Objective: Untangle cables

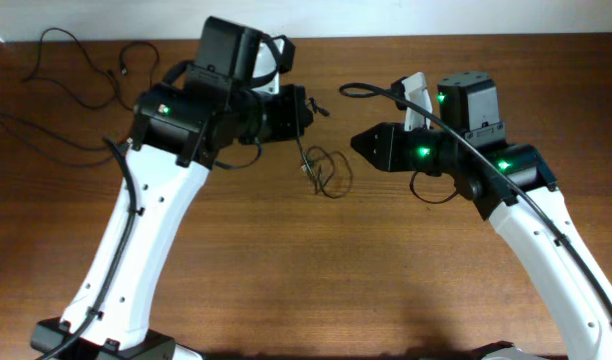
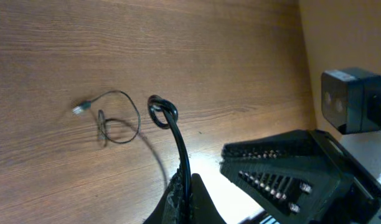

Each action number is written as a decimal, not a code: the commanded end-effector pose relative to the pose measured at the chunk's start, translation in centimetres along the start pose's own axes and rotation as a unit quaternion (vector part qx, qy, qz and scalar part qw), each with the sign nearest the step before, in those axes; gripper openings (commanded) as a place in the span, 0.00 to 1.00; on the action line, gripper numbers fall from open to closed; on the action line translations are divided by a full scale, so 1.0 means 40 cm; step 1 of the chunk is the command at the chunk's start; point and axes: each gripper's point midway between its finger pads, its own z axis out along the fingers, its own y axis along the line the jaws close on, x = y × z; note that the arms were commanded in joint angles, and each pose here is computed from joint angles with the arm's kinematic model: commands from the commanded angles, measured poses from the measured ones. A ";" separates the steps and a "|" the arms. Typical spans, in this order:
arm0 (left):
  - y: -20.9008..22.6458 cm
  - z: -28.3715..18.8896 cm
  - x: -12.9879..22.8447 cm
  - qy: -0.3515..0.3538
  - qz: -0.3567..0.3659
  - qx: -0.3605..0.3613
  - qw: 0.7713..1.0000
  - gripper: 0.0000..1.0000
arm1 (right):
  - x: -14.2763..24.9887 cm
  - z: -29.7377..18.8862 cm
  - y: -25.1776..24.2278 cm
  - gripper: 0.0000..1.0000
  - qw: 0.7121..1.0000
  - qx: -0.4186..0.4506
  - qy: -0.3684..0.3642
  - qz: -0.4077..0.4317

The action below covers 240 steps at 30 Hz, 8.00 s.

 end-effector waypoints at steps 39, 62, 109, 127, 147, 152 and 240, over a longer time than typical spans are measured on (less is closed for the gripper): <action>0.311 -0.115 -0.111 -0.135 -0.143 -0.246 0.949 0.81 | -0.006 -0.015 0.317 0.04 0.977 -0.134 -0.065 -0.150; 0.184 0.048 0.034 0.090 -0.085 -0.053 0.991 0.57 | -0.136 -0.078 0.282 0.04 0.976 -0.127 -0.154 -0.091; 0.067 0.154 -0.037 0.068 0.097 0.115 0.986 0.53 | -0.217 -0.090 0.247 0.04 0.955 -0.206 -0.131 0.167; 0.038 0.269 -0.067 0.029 0.162 0.056 0.985 0.00 | -0.198 -0.095 0.214 0.04 0.964 -0.196 -0.111 0.141; 0.204 0.129 0.038 0.095 0.127 -0.156 0.975 0.25 | -0.160 -0.156 -0.208 0.04 0.955 0.102 -0.158 0.228; 0.171 0.134 0.066 0.117 0.119 -0.113 0.980 0.05 | -0.140 -0.132 -0.186 0.09 0.963 0.103 -0.139 0.206; 0.070 0.266 0.158 0.159 0.244 0.003 0.957 1.00 | -0.106 -0.105 -0.427 0.05 0.904 0.232 -0.142 0.330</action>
